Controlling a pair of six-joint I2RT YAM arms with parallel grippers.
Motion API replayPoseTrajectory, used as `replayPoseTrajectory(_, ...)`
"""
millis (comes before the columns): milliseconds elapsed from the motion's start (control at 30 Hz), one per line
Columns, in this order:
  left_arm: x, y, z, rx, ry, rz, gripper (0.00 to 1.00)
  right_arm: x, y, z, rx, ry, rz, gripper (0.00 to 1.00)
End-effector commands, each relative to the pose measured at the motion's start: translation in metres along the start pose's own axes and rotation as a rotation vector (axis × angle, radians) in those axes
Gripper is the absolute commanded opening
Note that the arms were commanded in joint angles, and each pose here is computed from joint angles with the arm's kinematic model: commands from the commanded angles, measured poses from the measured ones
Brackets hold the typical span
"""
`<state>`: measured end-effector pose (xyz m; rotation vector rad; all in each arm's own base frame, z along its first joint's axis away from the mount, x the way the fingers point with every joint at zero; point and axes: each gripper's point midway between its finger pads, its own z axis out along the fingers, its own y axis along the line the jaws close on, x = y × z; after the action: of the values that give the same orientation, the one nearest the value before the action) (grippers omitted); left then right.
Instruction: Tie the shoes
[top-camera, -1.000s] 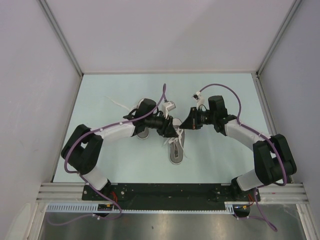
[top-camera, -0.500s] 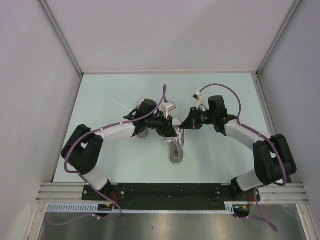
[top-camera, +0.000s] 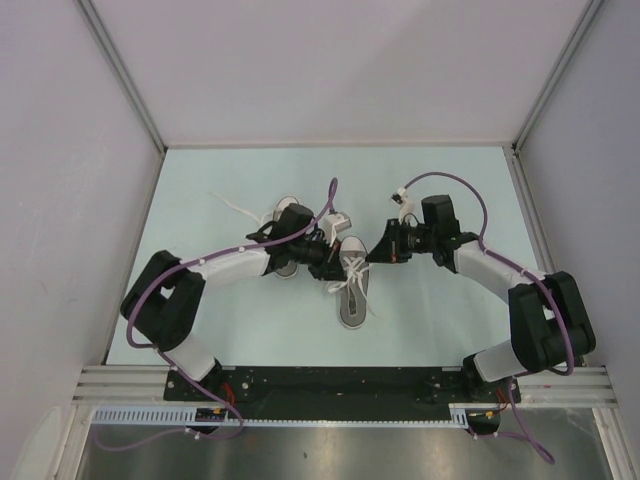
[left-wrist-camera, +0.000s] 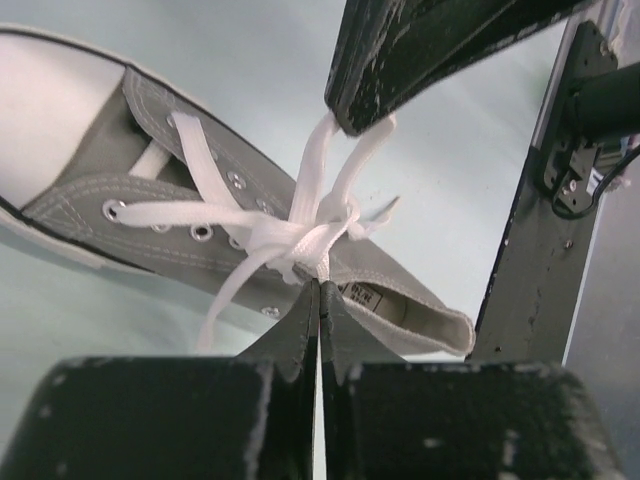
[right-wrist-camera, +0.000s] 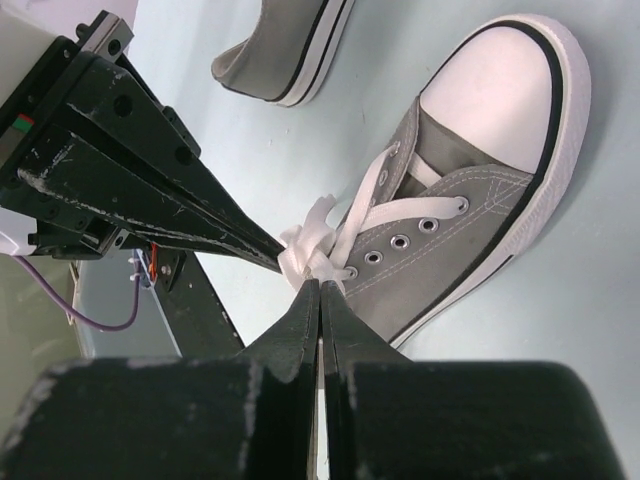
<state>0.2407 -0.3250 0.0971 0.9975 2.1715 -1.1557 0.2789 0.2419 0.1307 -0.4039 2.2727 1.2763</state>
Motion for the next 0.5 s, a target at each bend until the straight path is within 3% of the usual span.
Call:
replayPoseTrajectory(0,0.003,-0.009,-0.011,0.006,0.008,0.064,0.0,-0.006,0.001,-0.011,0.002,-0.03,-0.042,0.0)
replayPoseTrajectory(467,0.023,-0.01,-0.024,0.011,0.061,0.106,0.0,0.0,-0.031,-0.02,0.07,-0.037,0.009,0.0)
